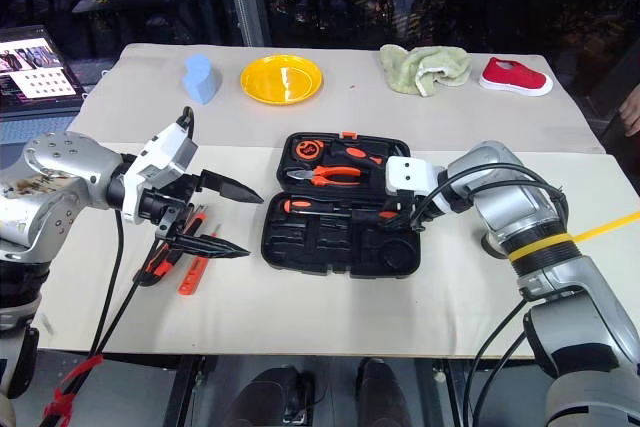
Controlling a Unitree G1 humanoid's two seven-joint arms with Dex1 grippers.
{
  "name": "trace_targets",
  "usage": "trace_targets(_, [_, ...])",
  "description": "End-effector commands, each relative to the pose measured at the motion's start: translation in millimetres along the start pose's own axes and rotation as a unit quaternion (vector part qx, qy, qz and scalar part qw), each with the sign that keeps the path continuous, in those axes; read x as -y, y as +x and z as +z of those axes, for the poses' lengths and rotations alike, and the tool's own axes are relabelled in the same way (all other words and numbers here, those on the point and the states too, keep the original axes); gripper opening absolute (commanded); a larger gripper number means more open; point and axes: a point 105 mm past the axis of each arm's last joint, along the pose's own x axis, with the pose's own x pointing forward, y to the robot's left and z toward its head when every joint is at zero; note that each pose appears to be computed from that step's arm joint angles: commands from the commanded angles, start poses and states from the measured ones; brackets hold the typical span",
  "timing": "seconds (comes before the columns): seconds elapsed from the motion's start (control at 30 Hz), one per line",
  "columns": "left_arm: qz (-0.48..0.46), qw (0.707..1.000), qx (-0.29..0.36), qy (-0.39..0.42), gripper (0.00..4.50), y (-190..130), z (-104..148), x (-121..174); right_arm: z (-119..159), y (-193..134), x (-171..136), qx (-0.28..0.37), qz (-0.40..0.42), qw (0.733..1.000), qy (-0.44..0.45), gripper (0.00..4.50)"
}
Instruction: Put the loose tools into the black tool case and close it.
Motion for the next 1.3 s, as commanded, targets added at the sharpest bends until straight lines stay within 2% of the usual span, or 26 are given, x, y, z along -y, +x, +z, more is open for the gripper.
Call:
trace_targets(0.03, [0.011,1.000,0.006,0.026,4.50,-6.0,12.3,0.6,3.0,-5.9,4.7,-0.012,-0.009,1.000,-0.018,1.02])
trace_targets(0.33, [0.010,0.999,0.011,0.030,4.50,-2.2,12.3,-2.4,10.8,-2.8,0.9,0.014,-0.006,1.000,0.020,1.02])
trace_targets(0.4, [0.009,0.999,0.012,0.031,4.50,-2.1,13.3,-3.5,16.4,-4.2,2.5,0.027,-0.010,0.999,0.028,2.03])
trace_targets(0.47, [0.008,0.999,0.013,0.032,4.50,-2.3,14.0,-4.6,24.8,-9.6,3.9,0.045,-0.014,0.998,0.036,2.48])
trace_targets(0.63, [0.007,0.999,0.013,0.033,4.50,-2.8,13.4,-7.0,41.9,-26.7,6.6,0.085,-0.029,0.994,0.062,4.25])
trace_targets(0.67, [0.006,0.999,0.013,0.034,4.50,-2.9,13.1,-7.2,42.9,-27.8,6.4,0.089,-0.030,0.993,0.066,4.38])
trace_targets(0.87, [0.001,0.999,0.016,0.036,4.50,0.4,13.6,-7.7,43.6,-25.7,6.2,0.105,-0.044,0.990,0.083,4.38])
trace_targets(0.97, [-0.001,0.999,0.014,0.037,4.50,0.7,13.8,-7.6,46.0,-19.6,7.2,0.122,-0.048,0.986,0.103,3.67])
trace_targets(1.3, [-0.007,0.999,-0.001,0.037,4.50,-1.5,9.7,-5.1,47.6,9.7,0.7,0.132,-0.033,0.983,0.127,0.17])
